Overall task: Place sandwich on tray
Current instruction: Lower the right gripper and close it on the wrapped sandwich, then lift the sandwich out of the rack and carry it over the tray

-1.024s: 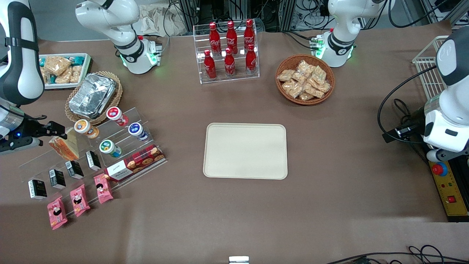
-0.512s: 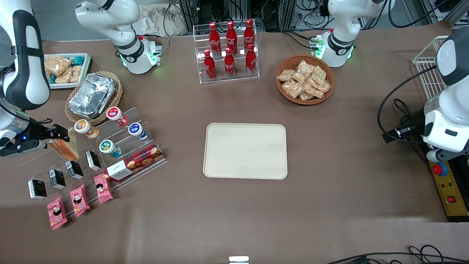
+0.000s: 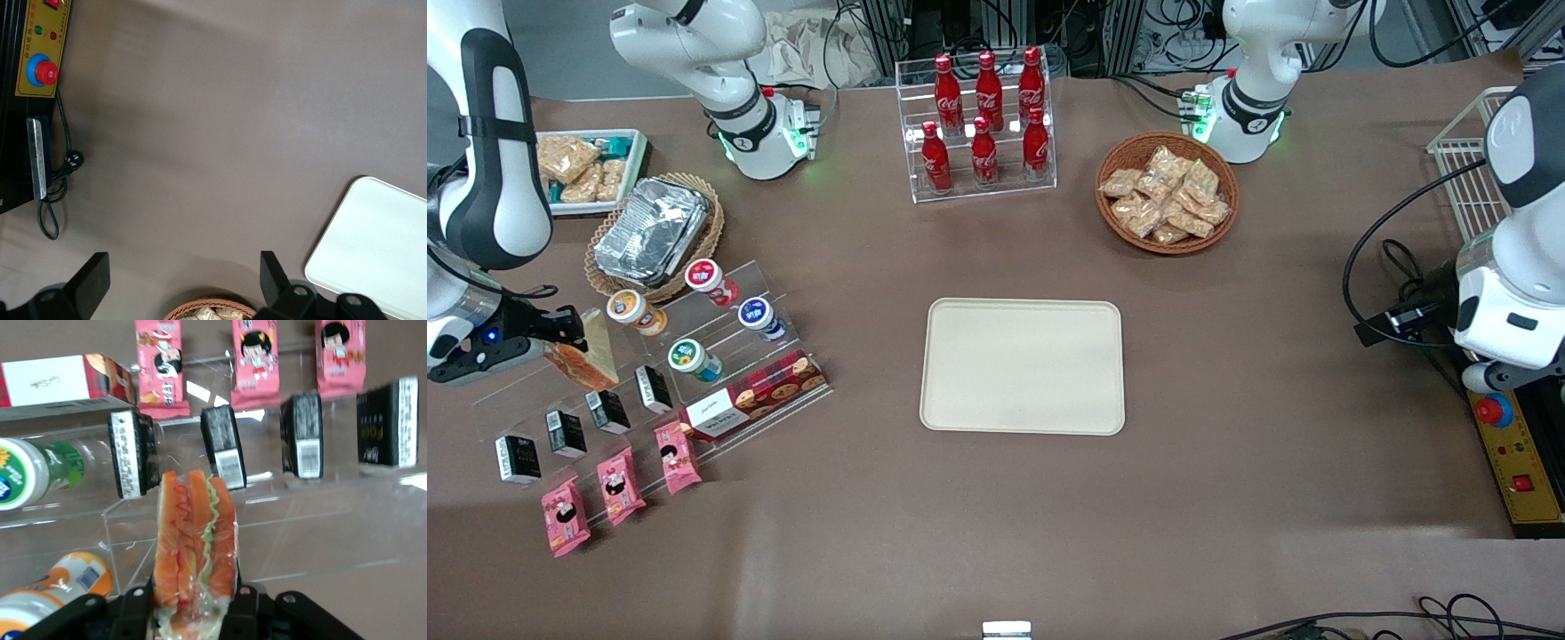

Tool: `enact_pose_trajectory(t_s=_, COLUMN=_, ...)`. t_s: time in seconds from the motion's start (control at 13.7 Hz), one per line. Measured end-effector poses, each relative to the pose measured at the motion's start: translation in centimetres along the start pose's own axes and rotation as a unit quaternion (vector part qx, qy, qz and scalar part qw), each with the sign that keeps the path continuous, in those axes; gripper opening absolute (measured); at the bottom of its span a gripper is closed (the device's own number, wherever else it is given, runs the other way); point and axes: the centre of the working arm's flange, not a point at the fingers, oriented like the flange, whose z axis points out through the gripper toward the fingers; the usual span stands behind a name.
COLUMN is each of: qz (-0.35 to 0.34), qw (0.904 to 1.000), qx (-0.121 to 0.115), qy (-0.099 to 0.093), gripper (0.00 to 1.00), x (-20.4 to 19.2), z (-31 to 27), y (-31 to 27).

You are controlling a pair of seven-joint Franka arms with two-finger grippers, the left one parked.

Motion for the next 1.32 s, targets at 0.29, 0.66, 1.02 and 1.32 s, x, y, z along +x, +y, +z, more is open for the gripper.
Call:
enact_pose_trajectory(t_s=0.29, qz=-0.060, qw=0.9977, qx=0.025, qy=-0.021, gripper=0.30, x=3.2, z=-6.5, y=-1.3)
enact_pose_trajectory(t_s=0.66, qz=-0.154, qw=0.9874, qx=0.027, qy=-0.027, gripper=0.30, x=9.7, z=-15.1, y=-8.4)
enact_pose_trajectory(t_s=1.02, qz=-0.271, qw=0.9622, qx=0.010, qy=-0.023, gripper=0.30, x=17.5, z=-14.8, y=-24.4)
enact_pose_trajectory(t_s=1.32, qz=-0.345, qw=0.9386, qx=-0.015, qy=0.004, gripper=0.30, x=22.2, z=-13.2, y=-35.1)
